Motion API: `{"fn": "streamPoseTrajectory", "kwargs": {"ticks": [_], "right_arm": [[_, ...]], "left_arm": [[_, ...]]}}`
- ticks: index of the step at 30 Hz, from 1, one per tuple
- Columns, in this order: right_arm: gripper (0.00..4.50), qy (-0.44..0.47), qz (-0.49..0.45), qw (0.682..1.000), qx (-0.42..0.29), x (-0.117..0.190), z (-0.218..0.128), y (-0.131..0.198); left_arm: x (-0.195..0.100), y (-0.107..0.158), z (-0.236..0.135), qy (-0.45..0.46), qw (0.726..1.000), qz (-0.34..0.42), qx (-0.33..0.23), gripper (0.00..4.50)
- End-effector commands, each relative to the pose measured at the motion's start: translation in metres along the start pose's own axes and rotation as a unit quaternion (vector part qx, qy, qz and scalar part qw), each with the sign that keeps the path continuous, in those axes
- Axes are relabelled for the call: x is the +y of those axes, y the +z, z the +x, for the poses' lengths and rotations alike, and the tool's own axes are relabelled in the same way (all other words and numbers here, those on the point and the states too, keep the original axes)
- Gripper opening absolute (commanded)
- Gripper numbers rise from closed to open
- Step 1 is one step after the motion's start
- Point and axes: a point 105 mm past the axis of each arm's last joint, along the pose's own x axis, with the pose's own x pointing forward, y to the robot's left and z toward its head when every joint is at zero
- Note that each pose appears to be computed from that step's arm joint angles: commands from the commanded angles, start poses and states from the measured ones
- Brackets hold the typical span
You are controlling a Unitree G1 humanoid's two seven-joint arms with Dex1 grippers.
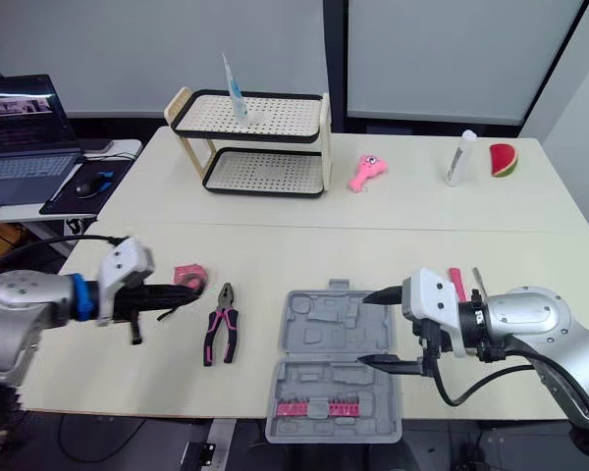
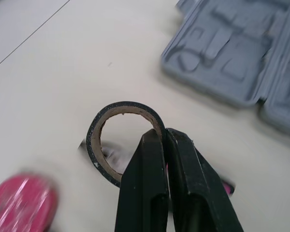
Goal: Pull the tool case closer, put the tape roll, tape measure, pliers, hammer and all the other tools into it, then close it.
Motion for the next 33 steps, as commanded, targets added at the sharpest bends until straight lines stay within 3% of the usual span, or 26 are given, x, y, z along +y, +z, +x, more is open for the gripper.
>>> {"fn": "streamPoseTrajectory", "kwargs": {"ticks": [1,12,33], "right_arm": [[4.5,-0.029,-0.004,1.0,0.008,-0.001,-0.002,0.002],[4.5,-0.045,0.01,0.999,0.021,0.007,0.005,-0.003],[4.5,-0.07,0.005,0.997,0.039,0.002,0.006,-0.009]], "left_arm": [[-0.016,0.025,0.027,-0.029,0.999,0.002,-0.028,0.02],[-0.035,0.042,0.102,-0.086,0.996,-0.015,-0.034,0.02],[-0.032,0.009,0.137,-0.082,0.995,-0.051,-0.001,0.02]]}}
